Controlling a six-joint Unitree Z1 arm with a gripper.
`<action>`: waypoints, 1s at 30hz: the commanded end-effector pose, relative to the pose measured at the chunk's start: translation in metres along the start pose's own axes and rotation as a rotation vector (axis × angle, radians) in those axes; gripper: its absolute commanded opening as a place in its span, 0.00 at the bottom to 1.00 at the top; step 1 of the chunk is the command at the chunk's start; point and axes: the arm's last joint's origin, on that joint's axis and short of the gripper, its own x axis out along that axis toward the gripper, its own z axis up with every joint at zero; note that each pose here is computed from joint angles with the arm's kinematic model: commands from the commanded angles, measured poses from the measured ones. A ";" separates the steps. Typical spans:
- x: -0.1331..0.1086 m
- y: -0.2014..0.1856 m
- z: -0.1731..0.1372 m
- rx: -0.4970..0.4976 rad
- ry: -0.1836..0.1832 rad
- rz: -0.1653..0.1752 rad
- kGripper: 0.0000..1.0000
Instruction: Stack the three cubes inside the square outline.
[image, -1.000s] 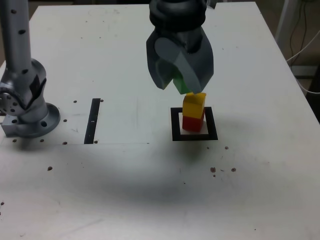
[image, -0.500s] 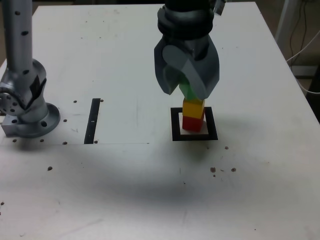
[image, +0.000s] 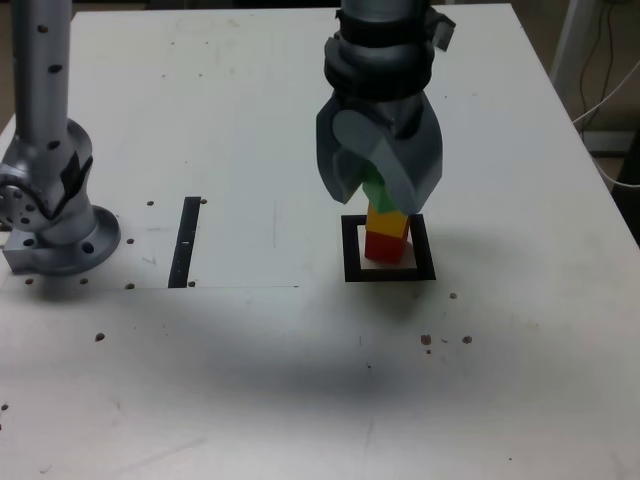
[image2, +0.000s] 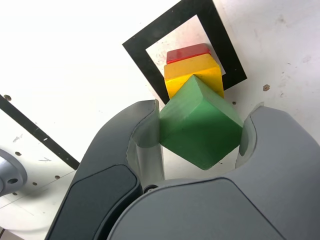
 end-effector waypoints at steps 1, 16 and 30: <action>0.003 0.002 0.002 0.001 0.001 0.005 0.57; -0.007 -0.001 -0.010 -0.004 0.006 0.032 0.99; -0.059 -0.021 -0.072 -0.017 -0.057 0.064 1.00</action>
